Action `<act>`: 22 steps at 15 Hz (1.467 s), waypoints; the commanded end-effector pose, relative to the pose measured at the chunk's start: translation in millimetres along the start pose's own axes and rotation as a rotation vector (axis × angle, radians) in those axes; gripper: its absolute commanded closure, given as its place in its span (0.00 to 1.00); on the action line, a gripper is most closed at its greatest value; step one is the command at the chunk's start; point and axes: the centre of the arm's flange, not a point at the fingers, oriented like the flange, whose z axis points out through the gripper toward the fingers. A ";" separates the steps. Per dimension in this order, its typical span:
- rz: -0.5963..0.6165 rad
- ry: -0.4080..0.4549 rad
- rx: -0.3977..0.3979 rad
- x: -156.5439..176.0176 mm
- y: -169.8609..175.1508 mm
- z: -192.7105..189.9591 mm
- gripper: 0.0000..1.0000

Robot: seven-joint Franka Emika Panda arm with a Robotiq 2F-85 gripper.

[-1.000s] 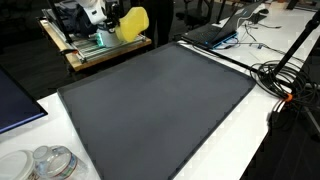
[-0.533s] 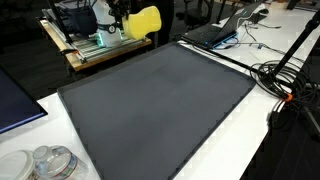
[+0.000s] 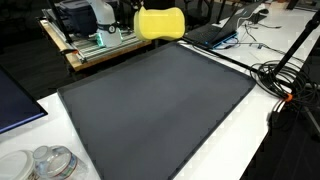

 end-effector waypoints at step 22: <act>0.151 0.504 -0.111 39.3 -21.7 -32.2 0.37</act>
